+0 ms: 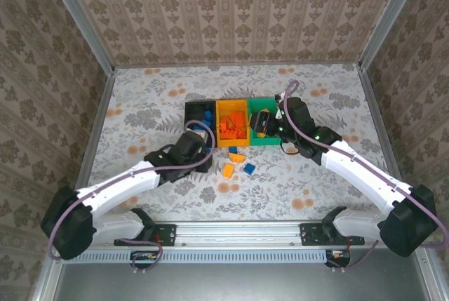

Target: Sort the legos into containers by color

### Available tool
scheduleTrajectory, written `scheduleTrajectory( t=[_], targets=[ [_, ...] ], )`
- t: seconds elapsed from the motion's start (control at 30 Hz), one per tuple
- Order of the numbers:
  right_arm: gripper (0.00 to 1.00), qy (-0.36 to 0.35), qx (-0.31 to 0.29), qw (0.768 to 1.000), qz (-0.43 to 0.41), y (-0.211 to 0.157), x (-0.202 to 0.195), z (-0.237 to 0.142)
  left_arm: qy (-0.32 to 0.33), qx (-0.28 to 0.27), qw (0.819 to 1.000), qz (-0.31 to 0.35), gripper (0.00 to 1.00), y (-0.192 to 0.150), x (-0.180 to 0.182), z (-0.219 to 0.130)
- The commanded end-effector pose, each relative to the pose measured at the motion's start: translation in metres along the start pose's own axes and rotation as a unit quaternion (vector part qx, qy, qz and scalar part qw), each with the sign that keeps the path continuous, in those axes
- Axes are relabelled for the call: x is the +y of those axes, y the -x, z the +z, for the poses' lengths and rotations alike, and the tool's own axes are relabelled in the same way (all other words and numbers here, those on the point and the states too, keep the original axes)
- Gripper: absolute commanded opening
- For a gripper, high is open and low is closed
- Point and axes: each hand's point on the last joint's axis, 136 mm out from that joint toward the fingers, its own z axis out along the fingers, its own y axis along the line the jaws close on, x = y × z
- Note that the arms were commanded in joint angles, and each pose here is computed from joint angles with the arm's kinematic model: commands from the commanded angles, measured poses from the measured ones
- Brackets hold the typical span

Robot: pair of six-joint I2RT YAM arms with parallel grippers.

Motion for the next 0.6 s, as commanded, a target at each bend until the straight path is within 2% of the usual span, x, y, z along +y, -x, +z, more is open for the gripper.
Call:
scheduleTrajectory(
  t=[0.0, 0.27, 0.43, 0.5, 0.57],
  targets=[
    [0.70, -0.006, 0.001, 1.000, 0.011, -0.004, -0.007, -0.001, 0.035, -0.023, 0.999, 0.000, 0.22, 0.040, 0.016, -0.008],
    [0.70, -0.021, 0.018, 1.000, 0.014, -0.018, -0.018, -0.001, 0.079, -0.028, 0.996, -0.007, 0.22, 0.121, 0.034, 0.044],
    [0.70, -0.017, 0.050, 0.998, 0.015, -0.040, -0.026, 0.001, 0.107, -0.012, 0.994, -0.015, 0.23, 0.142, 0.049, 0.076],
    [0.70, -0.018, 0.063, 0.998, 0.015, -0.051, -0.030, 0.003, 0.114, -0.007, 0.993, -0.020, 0.26, 0.147, 0.053, 0.084],
    [0.71, -0.023, 0.077, 0.997, 0.013, -0.062, -0.035, 0.006, 0.113, -0.007, 0.993, -0.024, 0.36, 0.152, 0.053, 0.087]
  ],
)
